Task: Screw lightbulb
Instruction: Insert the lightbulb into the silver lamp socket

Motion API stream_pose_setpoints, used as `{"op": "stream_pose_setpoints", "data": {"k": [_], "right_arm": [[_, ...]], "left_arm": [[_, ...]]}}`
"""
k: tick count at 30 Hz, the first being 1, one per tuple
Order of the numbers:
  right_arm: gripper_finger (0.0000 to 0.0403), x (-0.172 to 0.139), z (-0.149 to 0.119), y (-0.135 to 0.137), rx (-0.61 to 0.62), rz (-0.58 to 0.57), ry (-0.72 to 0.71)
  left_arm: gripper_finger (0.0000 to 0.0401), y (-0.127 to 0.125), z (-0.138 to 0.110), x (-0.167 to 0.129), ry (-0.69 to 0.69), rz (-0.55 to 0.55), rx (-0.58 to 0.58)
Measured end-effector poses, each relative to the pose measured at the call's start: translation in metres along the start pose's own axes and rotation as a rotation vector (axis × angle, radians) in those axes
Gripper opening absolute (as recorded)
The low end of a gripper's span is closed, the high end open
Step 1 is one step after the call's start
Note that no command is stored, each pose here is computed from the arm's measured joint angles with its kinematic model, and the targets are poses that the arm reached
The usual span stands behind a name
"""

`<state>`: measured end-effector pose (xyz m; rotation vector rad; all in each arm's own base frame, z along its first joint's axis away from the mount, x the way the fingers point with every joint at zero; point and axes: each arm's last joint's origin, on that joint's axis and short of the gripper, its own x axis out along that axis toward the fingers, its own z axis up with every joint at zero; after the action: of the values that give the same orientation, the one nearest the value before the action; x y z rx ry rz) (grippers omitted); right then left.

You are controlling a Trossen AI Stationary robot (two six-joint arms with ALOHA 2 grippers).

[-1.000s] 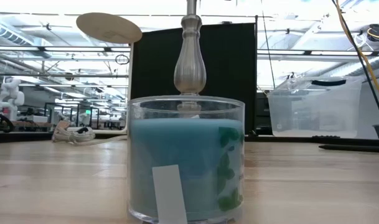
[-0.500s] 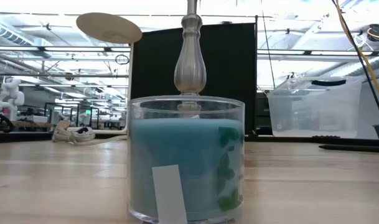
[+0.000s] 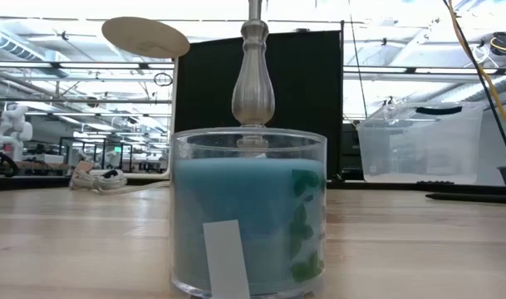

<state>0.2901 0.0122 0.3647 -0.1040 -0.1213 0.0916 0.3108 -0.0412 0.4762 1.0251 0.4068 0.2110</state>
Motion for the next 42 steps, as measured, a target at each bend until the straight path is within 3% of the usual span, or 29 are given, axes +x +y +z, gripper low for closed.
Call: {"op": "stream_pose_setpoints", "data": {"k": [6, 21, 42], "right_arm": [[0.021, 0.0003, -0.0004, 0.004, -0.009, 0.011, 0.007], [0.021, 0.0002, -0.004, -0.0003, -0.02, -0.136, 0.052], [0.021, 0.0015, -0.0031, -0.0007, 0.013, -0.13, 0.022]], "left_arm": [[0.0, 0.0003, 0.0001, 0.0, -0.001, 0.003, -0.004], [0.0, 0.0, 0.0, 0.0, 0.001, 0.0, -0.004], [0.0, 0.0001, 0.0001, -0.0001, -0.003, -0.002, -0.017]]}}
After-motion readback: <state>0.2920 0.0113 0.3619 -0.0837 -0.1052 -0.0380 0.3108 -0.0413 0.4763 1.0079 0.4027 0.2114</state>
